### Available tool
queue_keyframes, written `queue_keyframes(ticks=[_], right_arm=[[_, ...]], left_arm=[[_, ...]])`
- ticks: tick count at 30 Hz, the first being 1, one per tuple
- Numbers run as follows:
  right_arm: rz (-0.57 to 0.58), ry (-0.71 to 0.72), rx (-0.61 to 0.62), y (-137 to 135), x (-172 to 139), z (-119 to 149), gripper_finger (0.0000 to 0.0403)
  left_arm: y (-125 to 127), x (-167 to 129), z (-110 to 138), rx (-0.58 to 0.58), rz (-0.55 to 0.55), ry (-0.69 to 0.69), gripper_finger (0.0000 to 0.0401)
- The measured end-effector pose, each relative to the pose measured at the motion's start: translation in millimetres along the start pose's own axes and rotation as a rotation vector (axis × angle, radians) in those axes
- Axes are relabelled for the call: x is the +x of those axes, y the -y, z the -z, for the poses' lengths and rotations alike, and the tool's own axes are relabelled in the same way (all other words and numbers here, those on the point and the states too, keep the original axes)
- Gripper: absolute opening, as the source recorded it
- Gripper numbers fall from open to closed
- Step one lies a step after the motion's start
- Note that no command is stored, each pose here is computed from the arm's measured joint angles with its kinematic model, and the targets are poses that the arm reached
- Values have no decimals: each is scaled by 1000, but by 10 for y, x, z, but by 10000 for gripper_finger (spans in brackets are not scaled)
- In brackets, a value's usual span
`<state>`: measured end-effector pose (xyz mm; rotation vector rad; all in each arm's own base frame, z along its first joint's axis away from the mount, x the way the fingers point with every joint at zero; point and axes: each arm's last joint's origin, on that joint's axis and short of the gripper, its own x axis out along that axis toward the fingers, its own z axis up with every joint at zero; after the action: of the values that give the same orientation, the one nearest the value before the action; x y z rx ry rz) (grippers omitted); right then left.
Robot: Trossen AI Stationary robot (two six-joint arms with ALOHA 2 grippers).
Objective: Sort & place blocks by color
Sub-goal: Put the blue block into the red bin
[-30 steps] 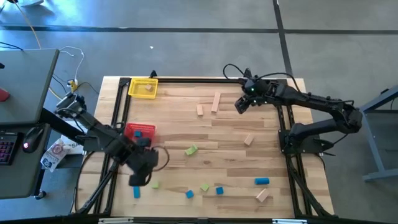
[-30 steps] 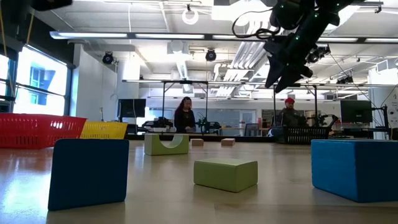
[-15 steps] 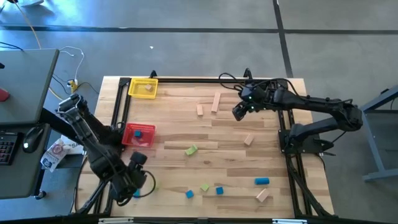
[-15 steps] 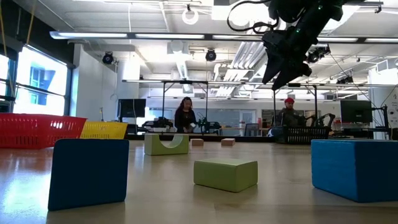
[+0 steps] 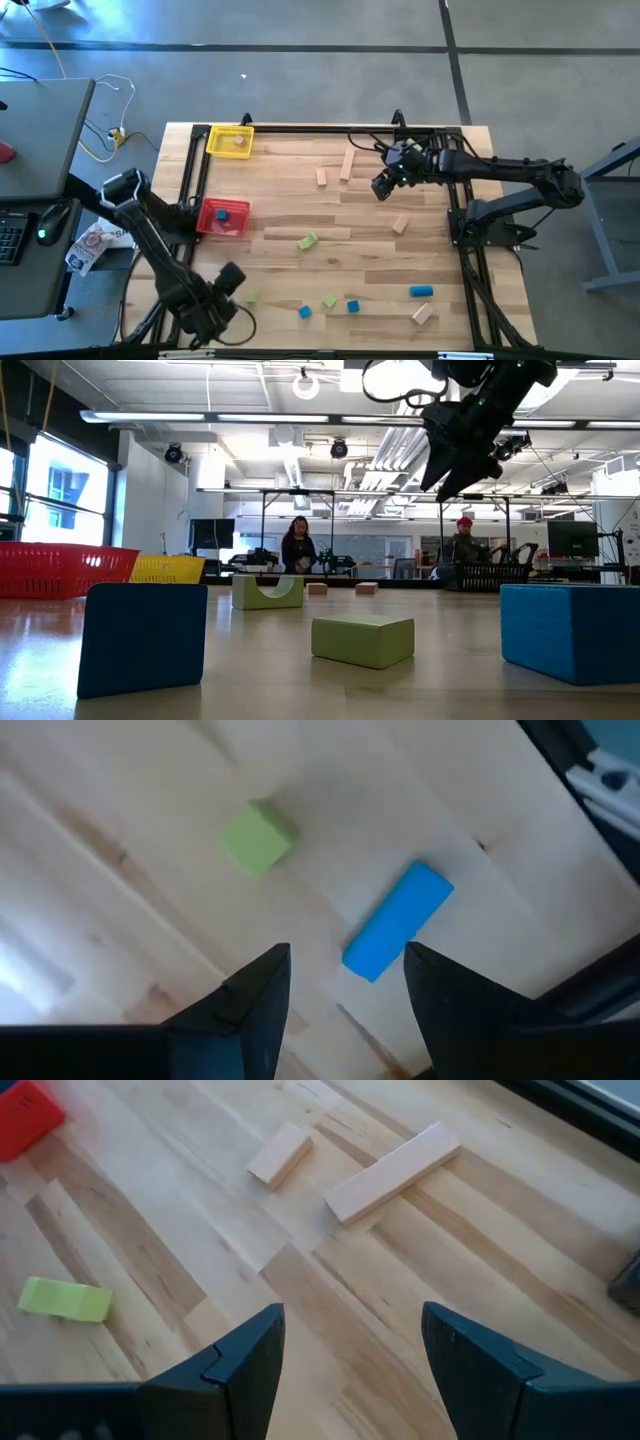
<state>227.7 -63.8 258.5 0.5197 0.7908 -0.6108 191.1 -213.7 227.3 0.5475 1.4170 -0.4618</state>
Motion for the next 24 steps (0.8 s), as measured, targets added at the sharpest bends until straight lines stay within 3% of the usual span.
queue_keyframes(ticks=[12,24], right_arm=[[-23,-7,4,-80,-15,44,222],[-23,-7,3,-81,-16,45,222]], left_arm=[[229,331,-74,105,39,-124,184],[265,480,-103,226,35,-172,184]])
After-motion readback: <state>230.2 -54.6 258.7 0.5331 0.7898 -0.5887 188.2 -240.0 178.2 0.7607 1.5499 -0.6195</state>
